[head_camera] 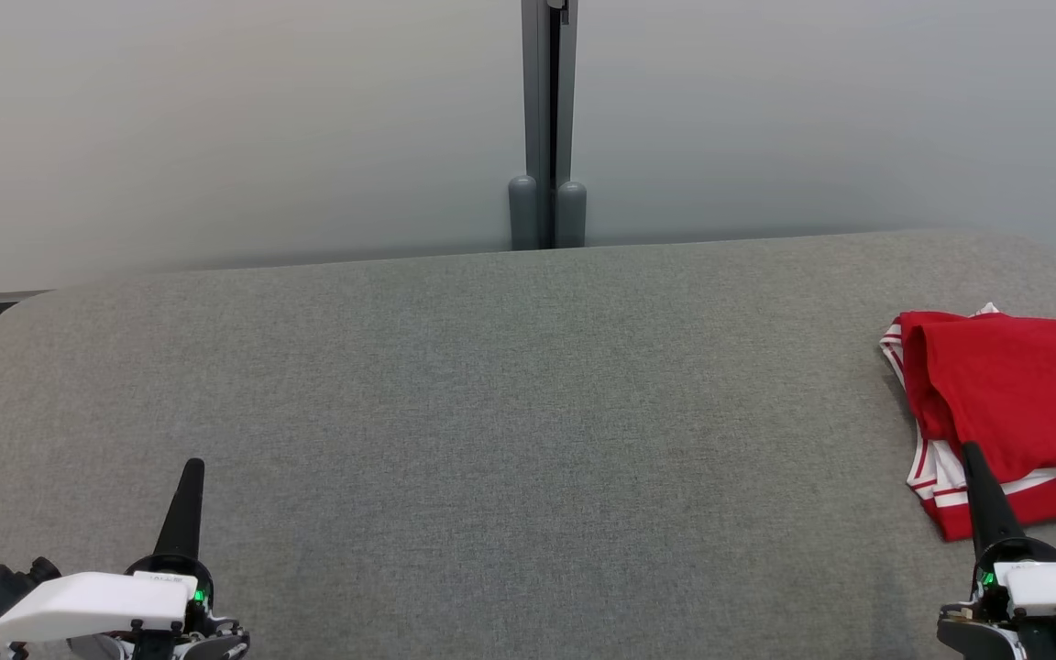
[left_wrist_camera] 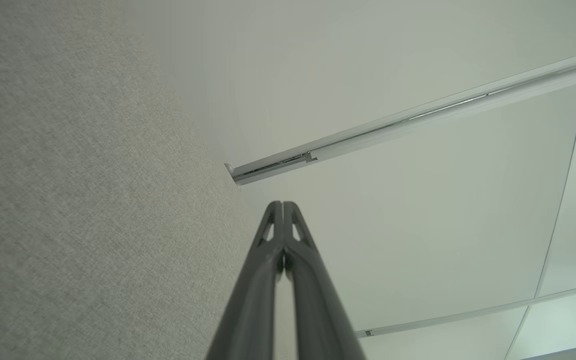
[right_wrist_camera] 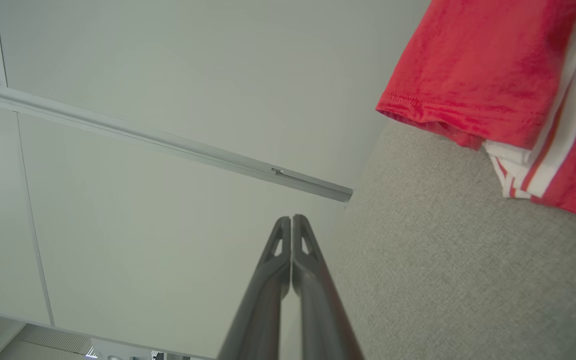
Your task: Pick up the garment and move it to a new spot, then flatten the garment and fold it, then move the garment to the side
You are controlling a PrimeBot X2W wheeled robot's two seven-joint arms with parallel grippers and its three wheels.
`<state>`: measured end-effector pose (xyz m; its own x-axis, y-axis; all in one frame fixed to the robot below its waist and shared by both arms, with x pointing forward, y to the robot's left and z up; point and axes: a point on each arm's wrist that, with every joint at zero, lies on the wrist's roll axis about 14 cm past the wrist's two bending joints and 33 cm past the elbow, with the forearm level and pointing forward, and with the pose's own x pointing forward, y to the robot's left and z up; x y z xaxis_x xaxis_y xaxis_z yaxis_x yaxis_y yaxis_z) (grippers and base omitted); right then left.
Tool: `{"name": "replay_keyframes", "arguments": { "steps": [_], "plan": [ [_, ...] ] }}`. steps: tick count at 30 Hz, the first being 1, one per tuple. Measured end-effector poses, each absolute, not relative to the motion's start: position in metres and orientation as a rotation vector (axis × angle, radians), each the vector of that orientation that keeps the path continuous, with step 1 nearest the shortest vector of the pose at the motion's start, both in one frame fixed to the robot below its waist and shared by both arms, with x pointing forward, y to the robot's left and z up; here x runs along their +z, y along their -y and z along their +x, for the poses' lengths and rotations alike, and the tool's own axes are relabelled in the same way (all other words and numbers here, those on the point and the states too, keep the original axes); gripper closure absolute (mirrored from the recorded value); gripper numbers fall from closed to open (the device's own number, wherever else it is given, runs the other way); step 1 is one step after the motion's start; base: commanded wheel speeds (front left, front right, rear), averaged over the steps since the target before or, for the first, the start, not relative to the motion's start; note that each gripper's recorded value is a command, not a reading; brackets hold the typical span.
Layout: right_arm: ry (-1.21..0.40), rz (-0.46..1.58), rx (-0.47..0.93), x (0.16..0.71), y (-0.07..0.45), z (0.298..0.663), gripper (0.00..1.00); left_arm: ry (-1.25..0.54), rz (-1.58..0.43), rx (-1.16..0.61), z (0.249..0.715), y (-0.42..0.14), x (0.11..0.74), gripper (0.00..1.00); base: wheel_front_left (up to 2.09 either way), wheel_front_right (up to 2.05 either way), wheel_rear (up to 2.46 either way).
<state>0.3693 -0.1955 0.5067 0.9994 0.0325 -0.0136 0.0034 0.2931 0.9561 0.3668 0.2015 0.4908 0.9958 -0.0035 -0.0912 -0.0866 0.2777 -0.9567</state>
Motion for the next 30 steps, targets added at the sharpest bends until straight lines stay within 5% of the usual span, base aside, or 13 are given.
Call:
{"name": "replay_keyframes", "arguments": {
  "steps": [30],
  "plan": [
    [-0.014, 1.507, -0.003, 0.505, 0.198, 0.383, 1.00, -0.026, -1.511, 0.019, 0.383, -0.200, 0.502, 1.00, 0.00, 0.00, 0.00]
  ]
}}
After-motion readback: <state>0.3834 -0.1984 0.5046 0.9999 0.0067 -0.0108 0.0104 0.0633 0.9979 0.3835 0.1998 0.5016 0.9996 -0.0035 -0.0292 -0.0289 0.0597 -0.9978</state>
